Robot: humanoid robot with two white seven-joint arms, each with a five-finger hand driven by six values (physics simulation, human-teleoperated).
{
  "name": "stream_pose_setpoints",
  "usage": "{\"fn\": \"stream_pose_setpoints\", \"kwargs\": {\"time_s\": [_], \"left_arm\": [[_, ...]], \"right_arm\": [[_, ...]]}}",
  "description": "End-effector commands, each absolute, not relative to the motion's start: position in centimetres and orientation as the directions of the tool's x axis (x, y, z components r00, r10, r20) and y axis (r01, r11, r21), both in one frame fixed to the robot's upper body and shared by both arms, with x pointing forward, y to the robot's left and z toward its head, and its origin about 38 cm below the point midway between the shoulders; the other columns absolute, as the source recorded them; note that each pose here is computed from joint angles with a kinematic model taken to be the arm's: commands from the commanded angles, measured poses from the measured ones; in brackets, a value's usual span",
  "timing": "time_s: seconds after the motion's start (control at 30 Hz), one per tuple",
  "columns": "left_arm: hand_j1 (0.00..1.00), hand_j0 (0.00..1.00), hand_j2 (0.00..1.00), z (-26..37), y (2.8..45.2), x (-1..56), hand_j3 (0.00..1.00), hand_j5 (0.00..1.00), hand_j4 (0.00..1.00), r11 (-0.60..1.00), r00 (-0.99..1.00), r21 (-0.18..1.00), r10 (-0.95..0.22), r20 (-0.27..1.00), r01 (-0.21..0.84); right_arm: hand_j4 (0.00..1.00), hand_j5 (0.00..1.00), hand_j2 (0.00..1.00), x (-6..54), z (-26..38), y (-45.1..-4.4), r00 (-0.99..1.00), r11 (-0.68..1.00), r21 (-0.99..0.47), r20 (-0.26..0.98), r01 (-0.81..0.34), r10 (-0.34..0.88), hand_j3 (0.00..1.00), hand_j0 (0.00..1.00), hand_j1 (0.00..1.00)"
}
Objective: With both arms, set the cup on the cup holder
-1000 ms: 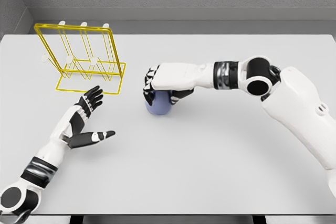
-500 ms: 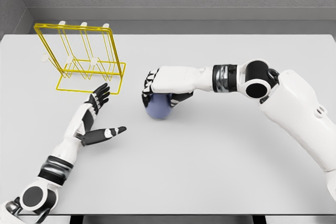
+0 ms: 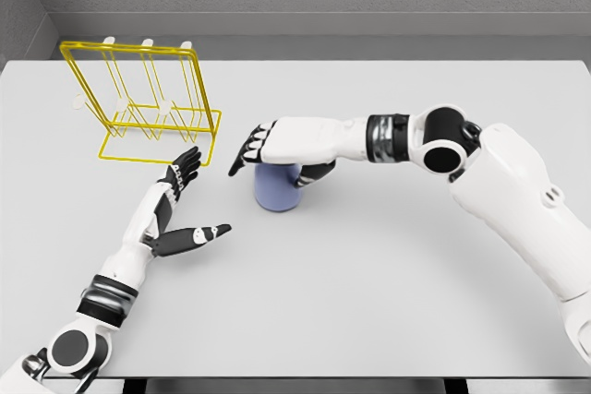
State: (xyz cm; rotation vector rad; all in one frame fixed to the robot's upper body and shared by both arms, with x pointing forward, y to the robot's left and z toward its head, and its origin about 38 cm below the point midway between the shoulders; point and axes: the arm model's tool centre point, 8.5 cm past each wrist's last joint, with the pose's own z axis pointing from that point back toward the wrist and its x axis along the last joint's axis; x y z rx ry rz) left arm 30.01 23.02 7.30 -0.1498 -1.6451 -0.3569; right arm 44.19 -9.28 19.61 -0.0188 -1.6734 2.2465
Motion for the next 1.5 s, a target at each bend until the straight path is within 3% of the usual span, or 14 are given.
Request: {"fn": "stream_pose_setpoints", "kwargs": {"time_s": [0.0,0.7,0.83,1.13,1.47], "left_arm": [[1.0,1.0,1.0,7.3,23.0,30.0,1.0,1.0,1.0,0.941,-0.112,0.143,-0.114,0.987,0.306],[1.0,1.0,1.0,7.4,21.9,30.1,1.0,1.0,1.0,0.946,-0.116,0.112,-0.08,0.99,0.305],[1.0,1.0,1.0,7.7,21.4,30.5,1.0,1.0,1.0,0.946,-0.131,0.113,-0.076,0.989,0.305],[1.0,1.0,1.0,7.2,19.8,31.8,1.0,1.0,1.0,0.951,-0.12,0.107,-0.075,0.99,0.291],[1.0,1.0,1.0,6.5,19.5,32.3,1.0,1.0,1.0,0.952,-0.065,0.103,-0.088,0.994,0.29]], "right_arm": [[1.0,1.0,1.0,44.3,19.5,-9.3,-0.939,-0.245,-0.932,0.196,-0.268,0.282,1.0,1.0,1.0],[1.0,1.0,1.0,45.9,18.5,-11.5,-0.908,-0.24,-0.917,0.222,-0.319,0.356,1.0,1.0,1.0],[1.0,1.0,1.0,47.1,19.9,-14.7,-0.887,-0.213,-0.927,0.198,-0.308,0.418,1.0,1.0,1.0],[1.0,1.0,1.0,48.3,24.8,-28.1,-0.771,-0.205,-0.942,0.078,-0.264,0.633,1.0,1.0,1.0],[1.0,1.0,1.0,46.8,22.9,-30.8,-0.744,-0.236,-0.92,0.081,-0.311,0.663,1.0,1.0,1.0]]}}
